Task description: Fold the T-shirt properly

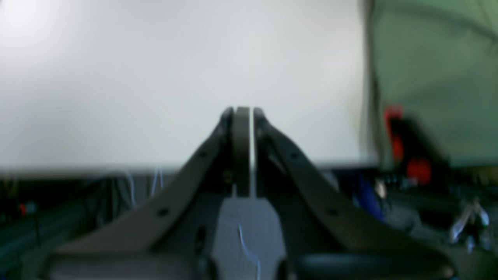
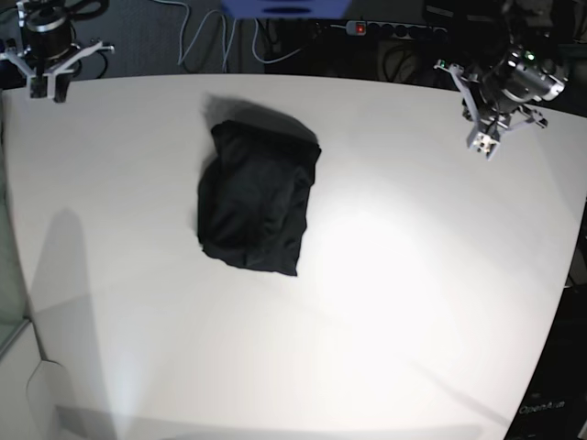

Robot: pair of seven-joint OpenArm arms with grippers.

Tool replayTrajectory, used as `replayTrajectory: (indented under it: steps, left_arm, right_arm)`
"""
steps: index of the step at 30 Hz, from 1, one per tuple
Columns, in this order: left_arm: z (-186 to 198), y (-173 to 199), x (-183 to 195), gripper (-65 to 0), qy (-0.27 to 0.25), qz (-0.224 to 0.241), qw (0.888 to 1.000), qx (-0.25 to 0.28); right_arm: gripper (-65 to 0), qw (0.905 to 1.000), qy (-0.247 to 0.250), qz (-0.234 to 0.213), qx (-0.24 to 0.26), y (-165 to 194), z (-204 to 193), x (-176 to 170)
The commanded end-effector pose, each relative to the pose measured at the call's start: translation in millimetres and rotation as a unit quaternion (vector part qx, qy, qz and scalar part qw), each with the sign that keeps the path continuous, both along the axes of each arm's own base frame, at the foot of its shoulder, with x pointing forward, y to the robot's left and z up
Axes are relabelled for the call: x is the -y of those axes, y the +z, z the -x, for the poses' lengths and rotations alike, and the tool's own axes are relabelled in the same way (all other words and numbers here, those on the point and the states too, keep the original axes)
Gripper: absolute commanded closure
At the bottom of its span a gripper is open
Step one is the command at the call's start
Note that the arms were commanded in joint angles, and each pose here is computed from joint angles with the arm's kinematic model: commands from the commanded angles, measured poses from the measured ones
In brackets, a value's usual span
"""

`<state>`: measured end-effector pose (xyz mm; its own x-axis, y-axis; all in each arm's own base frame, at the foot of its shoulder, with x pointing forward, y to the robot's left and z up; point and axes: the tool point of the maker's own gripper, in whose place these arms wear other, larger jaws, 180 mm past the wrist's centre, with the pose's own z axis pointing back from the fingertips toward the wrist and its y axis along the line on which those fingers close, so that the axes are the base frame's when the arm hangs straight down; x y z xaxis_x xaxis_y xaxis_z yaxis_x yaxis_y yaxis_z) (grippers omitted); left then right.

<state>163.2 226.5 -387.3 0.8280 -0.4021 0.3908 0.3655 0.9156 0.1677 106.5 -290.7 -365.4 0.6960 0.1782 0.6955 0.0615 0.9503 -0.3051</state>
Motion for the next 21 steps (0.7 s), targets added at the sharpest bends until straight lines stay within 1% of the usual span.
replayTrajectory:
  steps: [1, 4, 7, 9, 12, 15, 16, 18, 21]
  left_arm:
    - [-2.0, 5.4, -1.3, 0.0, -0.004, -0.004, 1.000, 0.009]
    - [7.5, -2.9, 17.6, 0.0, -0.030, 0.012, 0.999, -0.006]
    - [20.4, -12.1, 40.7, 0.0, -0.077, 0.023, 0.997, -0.019]
    - [31.1, -19.9, 53.5, 0.0, -0.104, 0.017, 0.994, -0.030]
    - [48.4, -32.5, 66.1, 0.0, -0.140, -0.005, 0.989, -0.048]
    - [68.2, -46.0, 70.1, 0.0, -0.152, -0.020, 0.986, -0.070]
    - [73.0, -50.6, 69.5, 0.0, -0.154, -0.024, 0.985, -0.073]
    - [84.4, -64.7, 68.1, 0.0, -0.148, -0.024, 0.985, -0.090]
    - [114.4, -98.9, 60.0, 0.0, -0.141, -0.021, 0.980, -0.140]
  right_arm:
    - [0.0, 0.9999, 0.002, 0.005, 0.012, 7.2, 2.9, 3.0]
    - [0.0, 0.9997, -0.013, -0.008, -0.019, -9.9, 25.0, 6.1]
    - [0.0, 0.9970, -0.055, -0.025, -0.048, -32.6, 54.3, 20.4]
    - [0.0, 0.9939, -0.081, -0.044, -0.060, -49.7, 67.7, 24.3]
    - [0.0, 0.9897, -0.109, -0.076, -0.053, -75.4, 83.6, 22.9]
    - [0.0, 0.9874, -0.117, -0.089, -0.059, -95.2, 97.6, 19.0]
    - [0.0, 0.9851, -0.124, -0.102, -0.062, -105.1, 106.1, 14.1]
    - [0.0, 0.9794, -0.139, -0.130, -0.067, -123.6, 119.0, 3.2]
    - [0.0, 0.9682, -0.171, -0.170, -0.064, -147.8, 133.8, -11.5]
